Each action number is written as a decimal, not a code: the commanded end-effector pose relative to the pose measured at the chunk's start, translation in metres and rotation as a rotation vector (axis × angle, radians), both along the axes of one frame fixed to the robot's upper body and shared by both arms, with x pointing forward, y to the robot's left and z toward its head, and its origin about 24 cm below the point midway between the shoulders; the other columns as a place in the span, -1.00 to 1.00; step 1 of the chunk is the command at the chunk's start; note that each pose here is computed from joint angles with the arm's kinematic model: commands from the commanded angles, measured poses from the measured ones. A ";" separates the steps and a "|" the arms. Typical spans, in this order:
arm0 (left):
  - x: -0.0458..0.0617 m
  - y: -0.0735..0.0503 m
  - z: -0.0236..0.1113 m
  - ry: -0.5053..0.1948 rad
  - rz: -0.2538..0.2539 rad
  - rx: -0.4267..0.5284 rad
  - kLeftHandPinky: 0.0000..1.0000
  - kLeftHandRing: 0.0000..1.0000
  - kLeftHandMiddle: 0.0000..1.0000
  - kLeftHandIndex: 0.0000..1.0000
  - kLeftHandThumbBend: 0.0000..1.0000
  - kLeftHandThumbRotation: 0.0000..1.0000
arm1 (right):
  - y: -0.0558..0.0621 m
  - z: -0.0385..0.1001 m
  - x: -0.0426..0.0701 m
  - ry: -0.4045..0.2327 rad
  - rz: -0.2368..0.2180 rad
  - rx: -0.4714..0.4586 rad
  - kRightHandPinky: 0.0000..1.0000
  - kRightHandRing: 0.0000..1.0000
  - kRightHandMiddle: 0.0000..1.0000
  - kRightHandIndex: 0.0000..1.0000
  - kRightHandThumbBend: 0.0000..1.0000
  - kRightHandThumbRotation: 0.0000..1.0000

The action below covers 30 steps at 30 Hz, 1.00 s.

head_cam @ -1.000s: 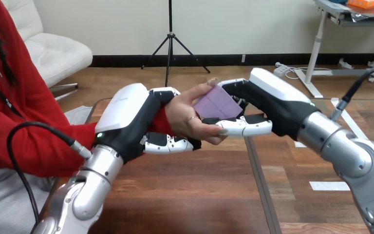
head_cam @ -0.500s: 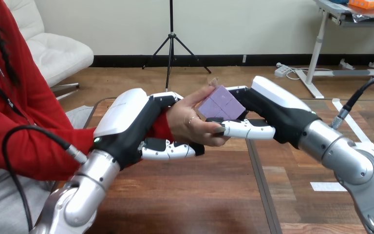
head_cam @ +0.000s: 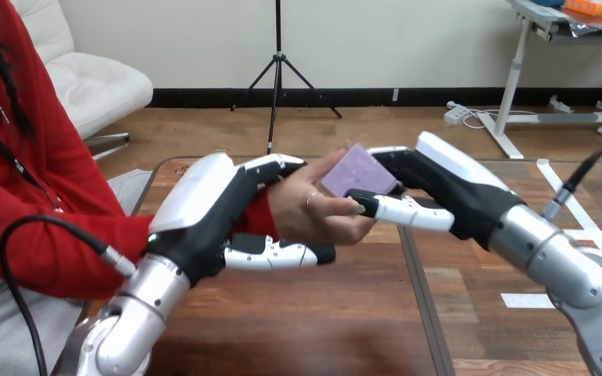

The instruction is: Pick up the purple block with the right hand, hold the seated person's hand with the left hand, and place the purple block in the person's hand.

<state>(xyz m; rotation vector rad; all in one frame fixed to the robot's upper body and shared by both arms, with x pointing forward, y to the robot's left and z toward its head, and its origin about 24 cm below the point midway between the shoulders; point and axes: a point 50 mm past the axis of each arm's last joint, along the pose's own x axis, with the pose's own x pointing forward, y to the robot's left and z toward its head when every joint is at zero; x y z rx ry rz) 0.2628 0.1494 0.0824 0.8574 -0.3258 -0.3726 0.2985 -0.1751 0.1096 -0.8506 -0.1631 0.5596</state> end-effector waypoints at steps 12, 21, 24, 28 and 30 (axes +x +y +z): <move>-0.002 0.006 0.010 -0.035 -0.015 -0.021 0.48 0.57 0.60 0.61 1.00 0.48 | -0.012 0.010 -0.003 -0.040 -0.056 0.050 0.13 0.29 0.38 0.49 0.97 1.00; -0.004 0.008 0.005 -0.024 -0.016 -0.019 0.51 0.59 0.61 0.63 1.00 0.62 | -0.016 0.008 -0.006 -0.029 -0.074 0.073 0.11 0.28 0.38 0.51 0.99 1.00; -0.005 0.009 0.004 -0.024 -0.014 -0.023 0.52 0.59 0.61 0.64 1.00 0.67 | -0.017 0.007 -0.006 -0.025 -0.078 0.078 0.11 0.28 0.38 0.51 1.00 1.00; -0.006 0.009 0.002 -0.023 -0.014 -0.025 0.52 0.59 0.62 0.64 1.00 0.73 | -0.017 0.007 -0.007 -0.026 -0.080 0.082 0.11 0.28 0.39 0.52 1.00 1.00; -0.006 0.010 0.001 -0.020 -0.013 -0.028 0.51 0.59 0.62 0.65 1.00 0.76 | -0.018 0.007 -0.008 -0.028 -0.081 0.086 0.11 0.28 0.39 0.52 1.00 1.00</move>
